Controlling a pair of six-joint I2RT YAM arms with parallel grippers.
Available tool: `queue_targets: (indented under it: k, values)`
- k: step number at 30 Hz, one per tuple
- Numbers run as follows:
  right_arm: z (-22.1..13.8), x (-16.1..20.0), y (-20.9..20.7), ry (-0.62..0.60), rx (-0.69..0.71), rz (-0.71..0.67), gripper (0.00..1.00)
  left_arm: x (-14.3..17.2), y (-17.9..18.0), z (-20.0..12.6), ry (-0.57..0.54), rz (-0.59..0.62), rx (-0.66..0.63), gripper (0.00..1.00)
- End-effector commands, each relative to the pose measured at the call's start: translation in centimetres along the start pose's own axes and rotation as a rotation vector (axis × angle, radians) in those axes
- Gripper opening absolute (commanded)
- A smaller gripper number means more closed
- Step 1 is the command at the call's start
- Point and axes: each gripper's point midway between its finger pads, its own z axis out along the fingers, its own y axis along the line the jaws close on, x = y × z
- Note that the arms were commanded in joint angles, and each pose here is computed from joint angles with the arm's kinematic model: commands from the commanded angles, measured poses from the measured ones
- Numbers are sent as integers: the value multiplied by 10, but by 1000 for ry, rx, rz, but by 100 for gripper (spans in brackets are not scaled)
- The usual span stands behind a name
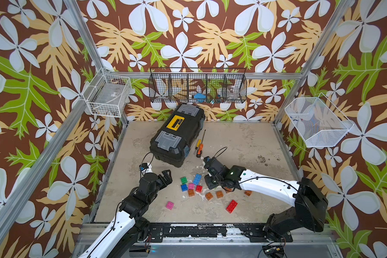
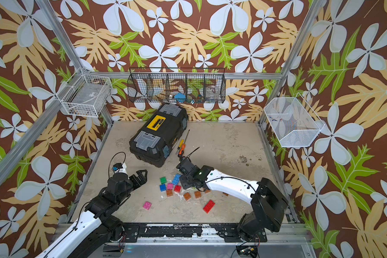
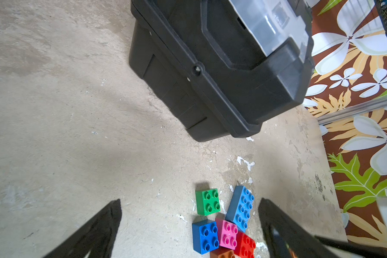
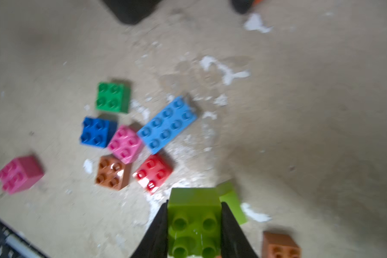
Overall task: Assemble the letter h with lego
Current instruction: Place the lego brick at the center of the board, then pick up the lego brick from the center of the board.
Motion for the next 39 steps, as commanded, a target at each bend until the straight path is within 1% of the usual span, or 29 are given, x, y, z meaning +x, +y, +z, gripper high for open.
queue_targets:
  k: [1,4,7,10,13,14,18,21,25,28,31,33,35,39]
  values:
    - [16,-12,-43,1,58,99,35,7,-10,2,44,-8,42,100]
    - [41,-13,-68,38,101,143,34,21,-11,10,118,6,28,100]
    - [62,-7,-70,81,107,150,35,38,-11,20,219,29,-4,100]
    - [67,-5,-68,99,97,166,44,57,-10,29,317,44,-33,100]
    - [55,-12,-68,73,93,169,55,72,-18,35,381,80,-42,99]
    - [47,-17,-68,53,94,166,58,76,-22,36,393,96,-44,97]
    - [8,-35,-71,-49,94,167,62,86,-40,40,414,152,-50,90]
    - [-21,-42,-73,-137,81,181,61,90,-43,47,417,166,-117,79]
    - [-45,-36,-79,-210,77,198,61,96,-44,59,430,176,-225,71]
    - [-55,-30,-82,-245,75,211,61,101,-44,70,439,194,-288,65]
    - [-62,-26,-83,-266,64,214,61,105,-37,79,449,214,-372,63]
    - [-65,-25,-83,-273,58,218,60,103,-29,84,429,229,-435,60]
    - [-67,-24,-82,-277,48,219,61,100,-21,88,398,240,-485,55]
    - [-73,-25,-79,-289,29,220,60,104,-9,94,388,246,-540,48]
